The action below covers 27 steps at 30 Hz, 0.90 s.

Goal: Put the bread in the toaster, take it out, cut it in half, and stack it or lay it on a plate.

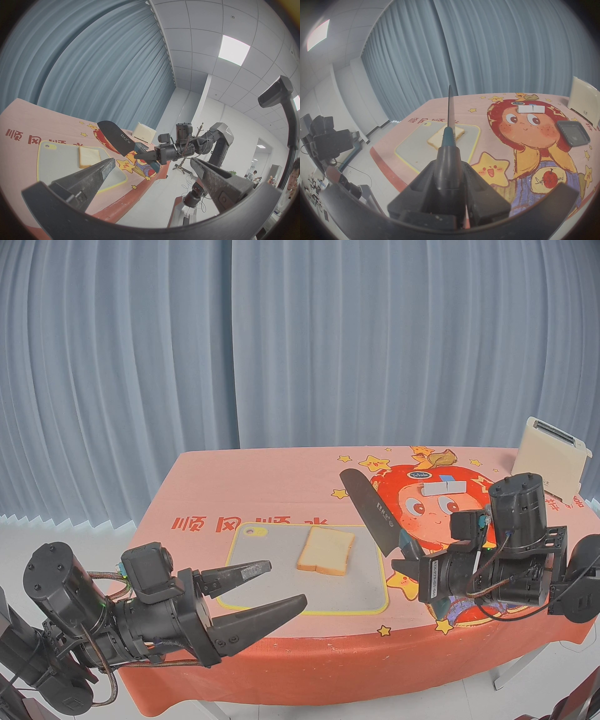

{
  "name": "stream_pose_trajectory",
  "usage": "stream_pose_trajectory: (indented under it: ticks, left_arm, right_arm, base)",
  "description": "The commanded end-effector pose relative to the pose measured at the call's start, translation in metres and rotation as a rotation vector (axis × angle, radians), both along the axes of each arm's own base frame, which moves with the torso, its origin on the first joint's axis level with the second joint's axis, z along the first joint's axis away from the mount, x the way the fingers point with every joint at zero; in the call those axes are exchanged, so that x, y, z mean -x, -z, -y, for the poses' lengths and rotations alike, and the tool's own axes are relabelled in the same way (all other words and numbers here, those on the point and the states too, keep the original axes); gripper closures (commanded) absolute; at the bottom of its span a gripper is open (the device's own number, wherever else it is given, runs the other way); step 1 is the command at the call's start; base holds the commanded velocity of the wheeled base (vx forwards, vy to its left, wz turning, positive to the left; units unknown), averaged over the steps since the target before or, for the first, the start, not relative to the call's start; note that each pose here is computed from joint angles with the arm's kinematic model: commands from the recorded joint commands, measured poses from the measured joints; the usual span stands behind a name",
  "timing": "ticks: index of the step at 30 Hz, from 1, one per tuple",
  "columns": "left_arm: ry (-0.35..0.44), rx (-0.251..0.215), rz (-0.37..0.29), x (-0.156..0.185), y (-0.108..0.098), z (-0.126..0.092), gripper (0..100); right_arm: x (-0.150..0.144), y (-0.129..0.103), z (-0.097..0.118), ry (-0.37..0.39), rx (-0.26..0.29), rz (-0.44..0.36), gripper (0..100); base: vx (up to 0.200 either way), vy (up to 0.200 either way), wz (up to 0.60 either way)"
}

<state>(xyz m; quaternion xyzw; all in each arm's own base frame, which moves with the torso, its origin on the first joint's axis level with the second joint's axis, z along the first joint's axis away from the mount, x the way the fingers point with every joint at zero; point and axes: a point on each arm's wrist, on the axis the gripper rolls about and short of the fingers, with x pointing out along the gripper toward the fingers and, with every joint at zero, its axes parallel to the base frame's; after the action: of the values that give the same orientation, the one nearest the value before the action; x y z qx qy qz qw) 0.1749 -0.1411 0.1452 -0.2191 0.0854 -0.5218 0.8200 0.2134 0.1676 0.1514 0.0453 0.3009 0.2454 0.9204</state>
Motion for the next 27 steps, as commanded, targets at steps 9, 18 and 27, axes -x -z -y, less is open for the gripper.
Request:
stream_pose_trajectory:
  ticks: [9,18,27]
  left_arm:
    - [0.005,-0.030,-0.013,0.000,0.008,0.002,0]
    - [0.008,-0.038,-0.007,0.000,0.009,0.003,0]
    - [-0.011,-0.043,-0.017,-0.005,0.012,0.005,0]
  right_arm:
    - [-0.020,0.019,0.007,0.065,0.038,-0.053,100]
    - [-0.026,0.028,0.007,0.075,0.056,-0.082,100]
    - [-0.024,0.032,0.006,0.070,0.063,-0.094,100]
  base:
    - [0.000,0.000,0.00]
    - [0.000,0.000,0.00]
    - [0.000,0.000,0.00]
